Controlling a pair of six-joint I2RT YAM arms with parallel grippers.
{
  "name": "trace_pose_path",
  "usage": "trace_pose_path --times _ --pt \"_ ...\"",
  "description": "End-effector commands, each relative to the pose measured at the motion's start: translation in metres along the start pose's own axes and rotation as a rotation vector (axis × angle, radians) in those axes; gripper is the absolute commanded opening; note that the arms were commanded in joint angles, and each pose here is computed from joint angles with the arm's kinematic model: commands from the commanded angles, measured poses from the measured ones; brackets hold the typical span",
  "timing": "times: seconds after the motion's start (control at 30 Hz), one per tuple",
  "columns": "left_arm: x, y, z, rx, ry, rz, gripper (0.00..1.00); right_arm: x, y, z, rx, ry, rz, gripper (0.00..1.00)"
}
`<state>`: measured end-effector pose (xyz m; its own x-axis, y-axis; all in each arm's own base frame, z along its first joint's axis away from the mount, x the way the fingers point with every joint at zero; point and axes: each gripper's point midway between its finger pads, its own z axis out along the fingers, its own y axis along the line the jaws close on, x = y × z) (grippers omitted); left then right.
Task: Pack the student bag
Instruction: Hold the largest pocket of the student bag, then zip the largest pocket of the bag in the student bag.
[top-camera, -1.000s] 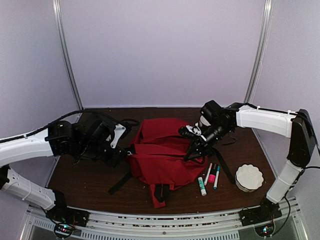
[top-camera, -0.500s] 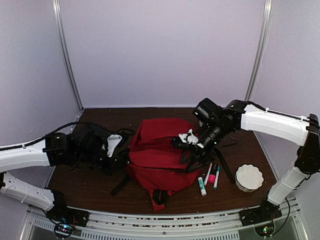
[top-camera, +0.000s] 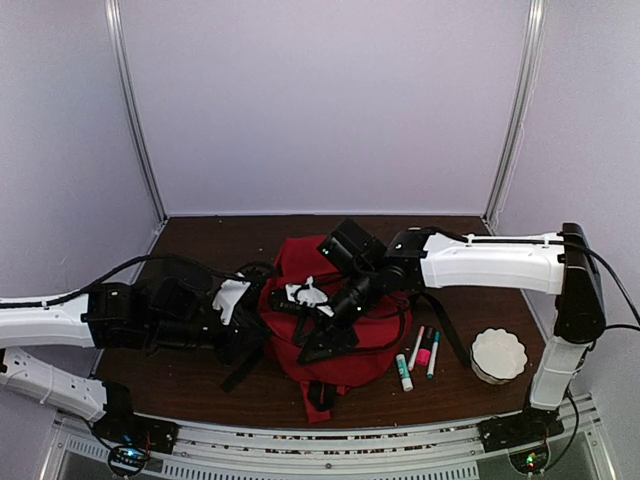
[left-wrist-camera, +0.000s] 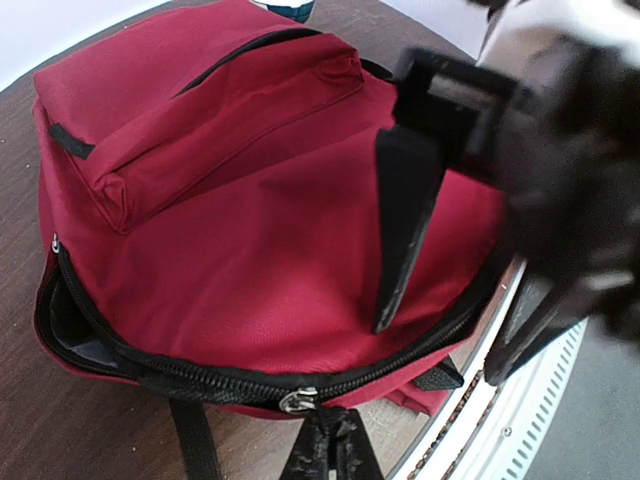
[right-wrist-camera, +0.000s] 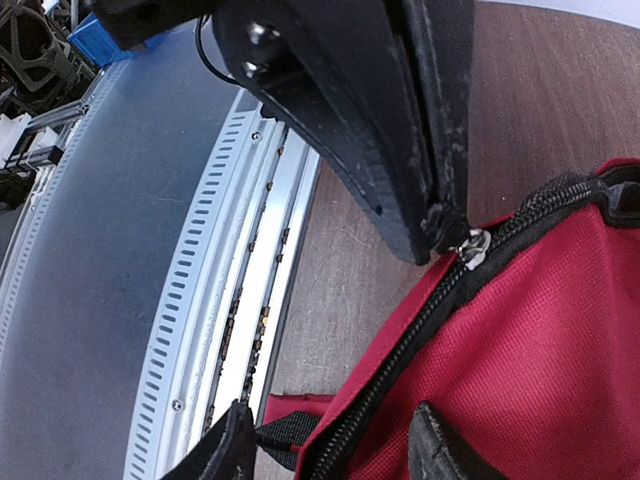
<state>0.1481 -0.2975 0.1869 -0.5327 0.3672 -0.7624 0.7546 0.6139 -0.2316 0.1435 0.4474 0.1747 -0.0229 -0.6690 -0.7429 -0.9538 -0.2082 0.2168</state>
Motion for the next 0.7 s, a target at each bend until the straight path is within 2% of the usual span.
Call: trace_pose_path --times 0.0,0.03,0.13,0.2,0.33,0.43,0.5,0.67 --pt "-0.035 -0.011 -0.016 0.037 -0.159 -0.019 0.00 -0.011 0.002 0.011 -0.032 -0.039 0.047 0.52" --pt "-0.036 -0.010 -0.018 0.034 -0.165 -0.019 0.00 -0.009 0.004 0.015 -0.037 -0.034 0.049 0.47" --pt "-0.028 0.004 -0.018 -0.039 -0.140 -0.029 0.00 -0.003 0.004 0.022 -0.035 -0.016 0.071 0.10" --pt "-0.019 0.015 -0.017 -0.096 -0.112 -0.037 0.00 0.003 0.001 0.019 -0.013 0.014 0.078 0.00" --pt "0.007 0.042 -0.014 -0.220 -0.036 -0.108 0.00 0.019 0.008 0.002 0.055 0.041 0.022 0.00" --pt "0.047 0.080 -0.012 -0.350 0.105 -0.235 0.00 0.032 0.020 -0.005 0.052 0.071 -0.009 0.00" --pt "0.067 0.097 -0.016 -0.407 0.150 -0.290 0.00 0.044 0.027 -0.006 0.046 0.118 -0.027 0.00" --pt "0.066 0.133 -0.041 -0.512 0.093 -0.363 0.00 0.067 0.029 -0.007 0.068 0.181 -0.046 0.00"
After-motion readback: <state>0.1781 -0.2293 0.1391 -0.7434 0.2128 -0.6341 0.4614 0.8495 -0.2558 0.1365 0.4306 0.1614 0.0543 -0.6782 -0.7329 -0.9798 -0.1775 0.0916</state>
